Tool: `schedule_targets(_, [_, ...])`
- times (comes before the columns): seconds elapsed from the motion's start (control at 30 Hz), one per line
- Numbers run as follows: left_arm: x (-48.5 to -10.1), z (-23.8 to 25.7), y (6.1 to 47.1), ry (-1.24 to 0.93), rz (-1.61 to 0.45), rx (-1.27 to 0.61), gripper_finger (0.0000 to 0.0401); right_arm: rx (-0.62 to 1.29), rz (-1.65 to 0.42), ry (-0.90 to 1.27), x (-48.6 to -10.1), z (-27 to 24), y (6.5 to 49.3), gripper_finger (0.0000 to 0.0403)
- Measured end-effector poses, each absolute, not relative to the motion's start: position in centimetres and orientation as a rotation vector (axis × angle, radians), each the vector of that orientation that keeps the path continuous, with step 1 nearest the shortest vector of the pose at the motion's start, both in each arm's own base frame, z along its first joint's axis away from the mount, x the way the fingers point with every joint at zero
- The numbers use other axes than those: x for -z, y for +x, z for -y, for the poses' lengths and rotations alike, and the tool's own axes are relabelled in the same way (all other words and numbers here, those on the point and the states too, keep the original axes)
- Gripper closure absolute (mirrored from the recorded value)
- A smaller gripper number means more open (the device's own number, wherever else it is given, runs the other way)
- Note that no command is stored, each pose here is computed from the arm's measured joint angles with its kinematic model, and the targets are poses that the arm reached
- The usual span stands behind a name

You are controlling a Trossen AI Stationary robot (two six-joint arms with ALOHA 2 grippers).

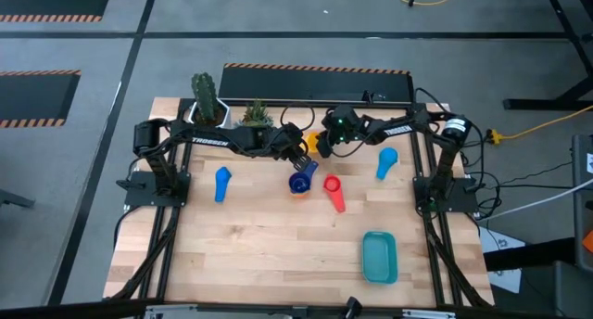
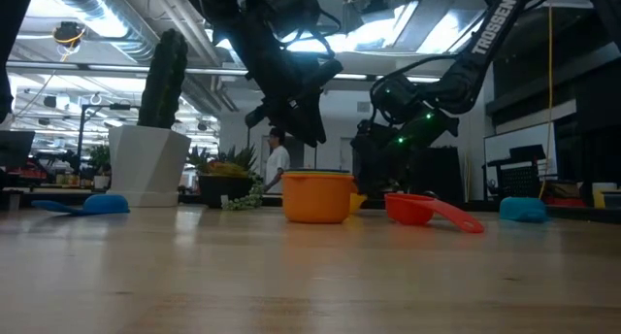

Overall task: Nest measuring cups in basket
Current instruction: Stack the yellow measuring cup on top of the dark blue measuring cup

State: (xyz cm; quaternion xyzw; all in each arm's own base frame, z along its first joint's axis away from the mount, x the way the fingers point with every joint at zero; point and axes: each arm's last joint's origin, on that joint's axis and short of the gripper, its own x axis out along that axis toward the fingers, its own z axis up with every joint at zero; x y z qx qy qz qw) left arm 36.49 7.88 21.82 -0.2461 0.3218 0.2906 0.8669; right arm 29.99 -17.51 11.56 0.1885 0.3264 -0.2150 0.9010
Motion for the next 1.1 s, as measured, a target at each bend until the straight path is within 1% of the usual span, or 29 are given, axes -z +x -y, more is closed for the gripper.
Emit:
schedule_targets(0.13, [-22.6,-7.8,36.2,-0.5,-0.658,-0.596,0.0323,0.45,-0.679,0.384,-12.6,17.3,29.6,0.0366])
schedule_targets(0.2, [-23.3,-7.7,35.6,-0.48,-0.674,-0.592,0.0323,0.447,-0.675,0.367,-13.8,17.1,29.3,0.0368])
schedule_targets(0.3, [-25.1,-7.6,34.9,-0.473,-0.622,-0.576,0.0323,0.447,-0.697,0.34,-15.6,16.7,28.4,0.0368])
schedule_targets(0.4, [-27.0,-7.4,33.9,-0.447,-0.584,-0.558,0.0323,0.489,-0.705,0.317,-18.1,16.1,27.2,0.0368])
schedule_targets(0.57, [-30.1,-7.0,31.9,-0.395,-0.524,-0.526,0.0323,0.528,-0.658,0.3,-22.6,14.6,24.6,0.0368])
schedule_targets(0.77, [-32.0,-6.5,30.2,-0.358,-0.493,-0.505,0.0323,0.528,-0.551,0.374,-26.9,11.9,21.8,0.0367])
schedule_targets(0.9, [-32.5,-6.2,30.0,-0.358,-0.479,-0.49,0.0323,0.498,-0.479,0.397,-28.6,9.8,20.9,0.0367])
schedule_targets(1.1, [-32.5,-5.7,30.2,-0.316,-0.499,-0.358,0.0322,0.544,-0.461,0.37,-28.5,7.4,21.0,0.0367])
